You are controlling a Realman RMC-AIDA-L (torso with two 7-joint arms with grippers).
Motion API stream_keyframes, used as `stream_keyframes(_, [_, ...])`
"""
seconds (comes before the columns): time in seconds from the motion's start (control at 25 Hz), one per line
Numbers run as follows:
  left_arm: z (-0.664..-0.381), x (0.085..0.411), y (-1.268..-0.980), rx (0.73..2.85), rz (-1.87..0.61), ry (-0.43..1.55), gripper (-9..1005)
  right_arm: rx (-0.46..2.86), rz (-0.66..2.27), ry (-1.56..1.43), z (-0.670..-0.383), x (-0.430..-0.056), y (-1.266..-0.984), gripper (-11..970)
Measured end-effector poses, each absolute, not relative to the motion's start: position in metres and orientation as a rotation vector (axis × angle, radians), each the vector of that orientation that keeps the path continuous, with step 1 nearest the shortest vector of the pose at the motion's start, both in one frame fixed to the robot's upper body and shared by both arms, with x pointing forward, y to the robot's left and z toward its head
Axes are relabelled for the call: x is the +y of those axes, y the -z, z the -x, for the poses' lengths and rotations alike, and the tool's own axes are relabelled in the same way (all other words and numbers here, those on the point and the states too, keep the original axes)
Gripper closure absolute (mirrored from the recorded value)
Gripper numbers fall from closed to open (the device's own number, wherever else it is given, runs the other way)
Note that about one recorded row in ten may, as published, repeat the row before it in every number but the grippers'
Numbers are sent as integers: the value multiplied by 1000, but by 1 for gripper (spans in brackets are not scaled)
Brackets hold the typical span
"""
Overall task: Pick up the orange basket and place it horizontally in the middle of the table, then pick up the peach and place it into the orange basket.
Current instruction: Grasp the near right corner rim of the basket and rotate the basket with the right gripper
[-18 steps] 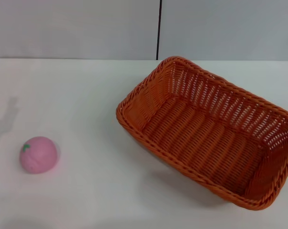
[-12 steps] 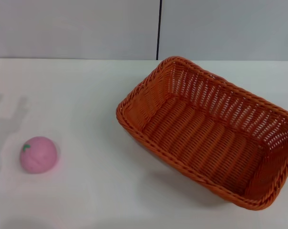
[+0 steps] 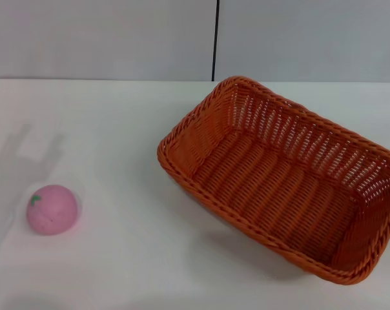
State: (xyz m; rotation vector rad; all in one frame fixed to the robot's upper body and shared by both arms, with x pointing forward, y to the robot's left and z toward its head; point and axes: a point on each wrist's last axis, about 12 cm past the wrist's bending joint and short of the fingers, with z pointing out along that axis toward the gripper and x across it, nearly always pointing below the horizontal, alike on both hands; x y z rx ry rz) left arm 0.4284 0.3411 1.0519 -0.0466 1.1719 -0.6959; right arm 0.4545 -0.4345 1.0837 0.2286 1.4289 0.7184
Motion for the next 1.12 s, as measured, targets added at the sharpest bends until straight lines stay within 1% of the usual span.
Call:
stream_keyframes(0.28, [-431, 335, -1053, 1155, 9, 693, 156, 1492, -12, -814, -457, -445, -1132, 496])
stream_keyframes(0.32, [-431, 335, -1054, 1155, 6, 693, 156, 1516, 24, -833, -459, -444, -1139, 491])
stream_keyframes(0.36, [-433, 334, -1054, 1154, 1, 695, 156, 1563, 104, -866, -466, -441, -1155, 486])
stream_keyframes(0.4, [-434, 334, -1055, 1152, -2, 697, 156, 1563, 104, -866, -466, -441, -1155, 481])
stream_keyframes(0.56, [-437, 331, -1056, 1153, -17, 714, 155, 1722, 254, -917, -483, -433, -1186, 461])
stream_keyframes(0.72, [-438, 330, -1055, 1170, -37, 716, 155, 1905, 392, -920, -506, -420, -1213, 308])
stream_keyframes(0.76, [-438, 331, -1055, 1175, -43, 714, 155, 2009, 446, -901, -521, -413, -1222, 270])
stream_keyframes(0.8, [-438, 331, -1055, 1180, -51, 711, 155, 2063, 472, -886, -527, -409, -1224, 265])
stream_keyframes(0.84, [-437, 332, -1054, 1185, -59, 707, 155, 2063, 472, -886, -527, -409, -1224, 259])
stream_keyframes(0.96, [-435, 332, -1054, 1191, -80, 697, 155, 2240, 572, -802, -548, -396, -1230, 242])
stream_keyframes(1.12, [-434, 332, -1052, 1199, -75, 693, 156, 2402, 693, -705, -567, -379, -1234, 237])
